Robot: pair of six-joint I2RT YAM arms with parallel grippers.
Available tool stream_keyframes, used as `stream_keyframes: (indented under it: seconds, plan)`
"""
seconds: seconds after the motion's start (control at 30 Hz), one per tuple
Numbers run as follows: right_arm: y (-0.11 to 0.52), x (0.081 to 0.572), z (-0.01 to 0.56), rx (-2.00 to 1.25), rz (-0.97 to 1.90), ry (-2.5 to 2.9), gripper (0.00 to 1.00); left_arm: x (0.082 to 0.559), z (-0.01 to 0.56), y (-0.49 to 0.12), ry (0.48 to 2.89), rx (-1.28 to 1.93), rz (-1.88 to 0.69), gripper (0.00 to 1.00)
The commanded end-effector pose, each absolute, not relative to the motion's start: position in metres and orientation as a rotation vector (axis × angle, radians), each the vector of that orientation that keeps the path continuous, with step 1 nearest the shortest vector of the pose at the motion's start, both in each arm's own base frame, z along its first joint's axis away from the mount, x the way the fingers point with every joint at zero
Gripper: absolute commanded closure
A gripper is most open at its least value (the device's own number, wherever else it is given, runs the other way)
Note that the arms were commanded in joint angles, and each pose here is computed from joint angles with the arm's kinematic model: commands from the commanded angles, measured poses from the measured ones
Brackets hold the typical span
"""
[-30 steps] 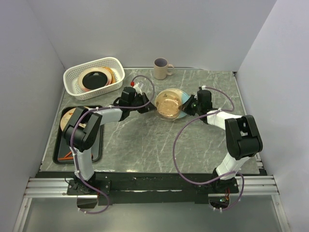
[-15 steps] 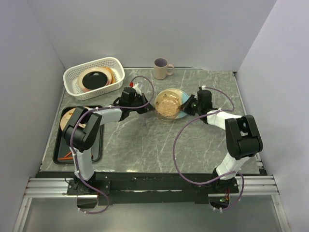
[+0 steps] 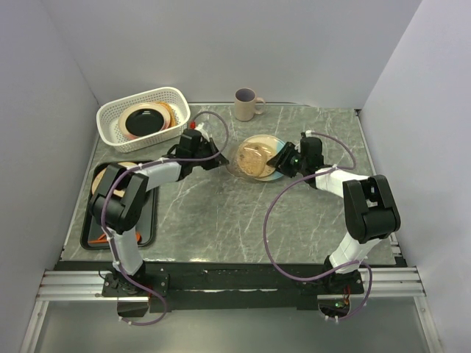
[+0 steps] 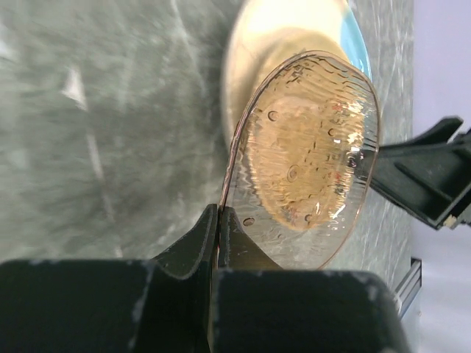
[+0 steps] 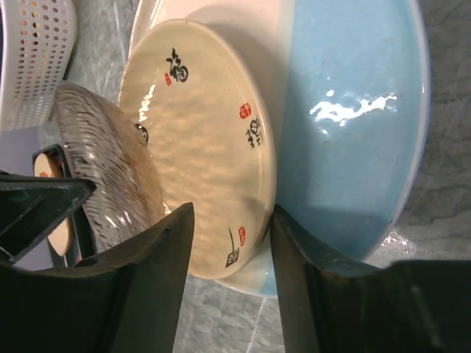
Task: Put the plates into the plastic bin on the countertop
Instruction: Pick up the plate at the center of the board, then place the plate in the plastic bin.
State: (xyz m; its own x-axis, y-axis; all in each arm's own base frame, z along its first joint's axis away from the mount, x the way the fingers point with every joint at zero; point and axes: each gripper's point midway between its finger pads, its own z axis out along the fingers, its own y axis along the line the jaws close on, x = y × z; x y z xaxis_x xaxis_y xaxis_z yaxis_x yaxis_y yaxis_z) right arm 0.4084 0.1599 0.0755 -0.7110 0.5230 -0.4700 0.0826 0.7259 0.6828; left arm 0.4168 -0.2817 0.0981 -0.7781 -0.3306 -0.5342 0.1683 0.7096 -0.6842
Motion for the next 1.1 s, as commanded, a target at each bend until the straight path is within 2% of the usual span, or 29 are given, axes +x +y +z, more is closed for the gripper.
stream_keyframes:
  seconds: [0.0, 0.27, 0.63, 1.07]
  plan:
    - [0.159, 0.412, 0.083, 0.439, 0.854, 2.235, 0.42, 0.430, 0.142, -0.260, 2.146, -0.127, -0.972, 0.99]
    - [0.158, 0.409, 0.085, 0.435, 0.845, 2.237, 0.29, 0.444, 0.162, -0.202, 2.095, -0.224, -0.894, 0.99]
    - [0.157, 0.408, 0.083, 0.438, 0.848, 2.245, 0.25, 0.459, 0.196, -0.140, 2.002, -0.347, -0.826, 0.99]
    - [0.161, 0.411, 0.082, 0.442, 0.874, 2.249, 0.22, 0.464, 0.201, -0.079, 1.969, -0.479, -0.738, 0.99]
